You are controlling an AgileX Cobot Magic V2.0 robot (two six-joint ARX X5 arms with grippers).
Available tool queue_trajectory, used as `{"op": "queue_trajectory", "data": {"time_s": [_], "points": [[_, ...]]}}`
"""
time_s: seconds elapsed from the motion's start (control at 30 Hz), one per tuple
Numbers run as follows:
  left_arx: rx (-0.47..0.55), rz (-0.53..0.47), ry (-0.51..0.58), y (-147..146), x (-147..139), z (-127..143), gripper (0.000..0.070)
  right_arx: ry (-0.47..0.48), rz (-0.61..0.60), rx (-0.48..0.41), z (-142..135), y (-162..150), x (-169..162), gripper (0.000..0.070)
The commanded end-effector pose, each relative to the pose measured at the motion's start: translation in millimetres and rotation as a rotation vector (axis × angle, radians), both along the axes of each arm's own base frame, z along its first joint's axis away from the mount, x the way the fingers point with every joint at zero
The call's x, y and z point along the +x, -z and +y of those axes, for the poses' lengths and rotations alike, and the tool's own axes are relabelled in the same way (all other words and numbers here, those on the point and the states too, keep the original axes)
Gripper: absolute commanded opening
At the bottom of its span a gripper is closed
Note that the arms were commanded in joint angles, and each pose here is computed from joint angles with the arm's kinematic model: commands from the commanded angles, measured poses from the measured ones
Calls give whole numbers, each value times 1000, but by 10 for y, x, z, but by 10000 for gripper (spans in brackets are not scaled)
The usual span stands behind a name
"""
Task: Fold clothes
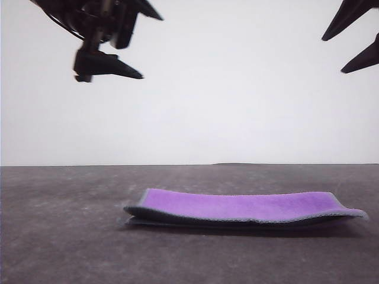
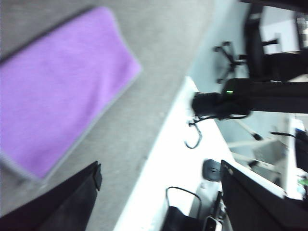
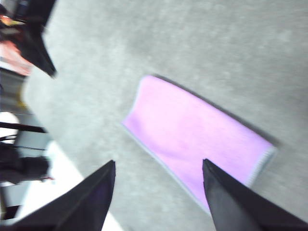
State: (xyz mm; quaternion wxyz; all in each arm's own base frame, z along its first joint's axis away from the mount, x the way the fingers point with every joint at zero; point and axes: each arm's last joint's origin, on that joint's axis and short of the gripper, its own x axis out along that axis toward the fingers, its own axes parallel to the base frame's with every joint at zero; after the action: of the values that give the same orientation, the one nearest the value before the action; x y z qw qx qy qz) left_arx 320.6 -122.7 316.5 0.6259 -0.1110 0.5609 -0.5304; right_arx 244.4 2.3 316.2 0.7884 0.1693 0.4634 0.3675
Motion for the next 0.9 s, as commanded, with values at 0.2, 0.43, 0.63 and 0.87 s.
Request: {"op": "queue_trajectory", "data": {"time_s": [0.2, 0.43, 0.63, 0.87], "points": [[155, -280, -366, -503, 53, 473, 477, 95, -81, -169, -9, -312, -375, 361], [253, -308, -523, -599, 9, 869, 477, 200, -107, -266, -16, -249, -718, 361], [270, -305, -546, -577, 11, 1020, 477, 251, -3, -195, -5, 424, -717, 362], [276, -314, -572, -574, 27, 1127, 477, 271, 137, -70, 11, 1002, -570, 362]]}}
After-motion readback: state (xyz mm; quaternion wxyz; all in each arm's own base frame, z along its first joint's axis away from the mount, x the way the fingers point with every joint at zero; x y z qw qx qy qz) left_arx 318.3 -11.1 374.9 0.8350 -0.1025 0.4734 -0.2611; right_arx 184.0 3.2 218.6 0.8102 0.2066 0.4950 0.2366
